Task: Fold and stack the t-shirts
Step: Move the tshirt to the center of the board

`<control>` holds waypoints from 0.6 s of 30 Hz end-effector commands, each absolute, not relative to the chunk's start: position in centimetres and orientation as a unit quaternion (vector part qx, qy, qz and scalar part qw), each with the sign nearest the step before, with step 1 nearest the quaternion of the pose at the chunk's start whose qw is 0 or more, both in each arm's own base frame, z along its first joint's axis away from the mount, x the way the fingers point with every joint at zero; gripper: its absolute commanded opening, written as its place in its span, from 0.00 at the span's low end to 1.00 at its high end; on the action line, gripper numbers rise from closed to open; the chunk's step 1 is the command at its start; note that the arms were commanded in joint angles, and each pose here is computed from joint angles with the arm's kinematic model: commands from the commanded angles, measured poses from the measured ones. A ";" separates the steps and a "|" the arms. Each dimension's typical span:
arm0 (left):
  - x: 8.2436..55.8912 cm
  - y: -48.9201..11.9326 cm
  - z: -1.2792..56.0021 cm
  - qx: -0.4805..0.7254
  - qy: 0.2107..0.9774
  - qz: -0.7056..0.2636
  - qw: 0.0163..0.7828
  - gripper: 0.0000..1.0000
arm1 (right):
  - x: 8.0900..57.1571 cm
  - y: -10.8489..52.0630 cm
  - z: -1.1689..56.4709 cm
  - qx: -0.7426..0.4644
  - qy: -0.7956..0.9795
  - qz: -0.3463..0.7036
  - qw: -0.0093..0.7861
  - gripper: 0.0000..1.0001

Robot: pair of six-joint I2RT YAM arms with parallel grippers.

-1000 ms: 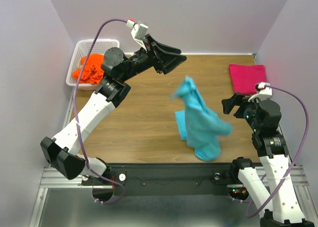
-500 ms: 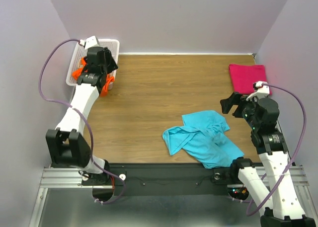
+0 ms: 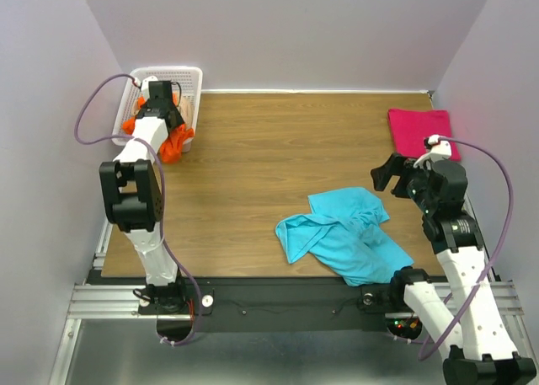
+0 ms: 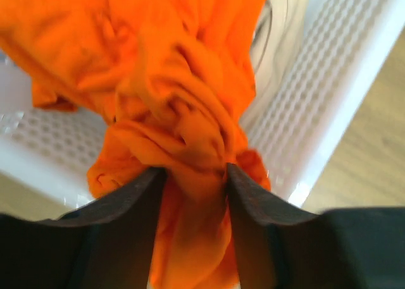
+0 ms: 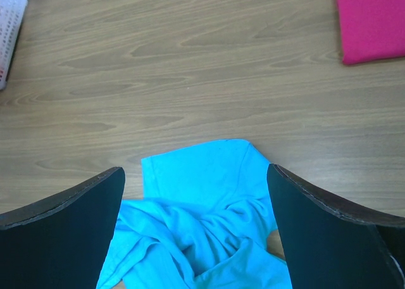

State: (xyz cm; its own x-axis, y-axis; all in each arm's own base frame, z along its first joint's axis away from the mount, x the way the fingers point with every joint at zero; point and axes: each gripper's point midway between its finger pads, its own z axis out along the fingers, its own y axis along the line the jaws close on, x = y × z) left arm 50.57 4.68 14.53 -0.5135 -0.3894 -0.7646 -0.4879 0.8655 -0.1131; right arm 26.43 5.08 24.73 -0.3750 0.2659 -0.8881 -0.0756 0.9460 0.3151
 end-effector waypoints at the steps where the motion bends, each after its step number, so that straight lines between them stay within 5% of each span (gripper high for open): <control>1: 54.2 7.1 17.8 -0.271 0.841 0.060 0.464 0.43 | 27.0 5.3 26.0 0.064 0.807 0.162 0.565 1.00; 5: 57.7 7.2 19.2 -0.260 0.831 0.046 0.490 0.18 | 27.3 5.7 25.7 0.064 0.812 0.170 0.554 1.00; 8: 60.1 7.0 22.2 -0.244 0.810 0.031 0.532 0.08 | 27.7 6.4 24.8 0.063 0.823 0.186 0.533 1.00; 14: 62.0 6.9 34.2 -0.204 0.720 0.013 0.663 0.07 | 28.1 8.1 20.7 0.077 0.859 0.225 0.454 1.00; 16: 61.5 6.3 37.9 -0.187 0.690 -0.001 0.700 0.16 | 27.9 8.9 19.4 0.073 0.868 0.244 0.427 1.00; 17: 61.2 6.0 39.5 -0.179 0.678 -0.011 0.713 0.41 | 27.8 9.4 18.6 0.070 0.874 0.255 0.409 1.00; 18: 61.0 5.4 39.9 -0.172 0.677 -0.022 0.715 0.53 | 27.7 9.6 18.1 0.070 0.878 0.258 0.397 1.00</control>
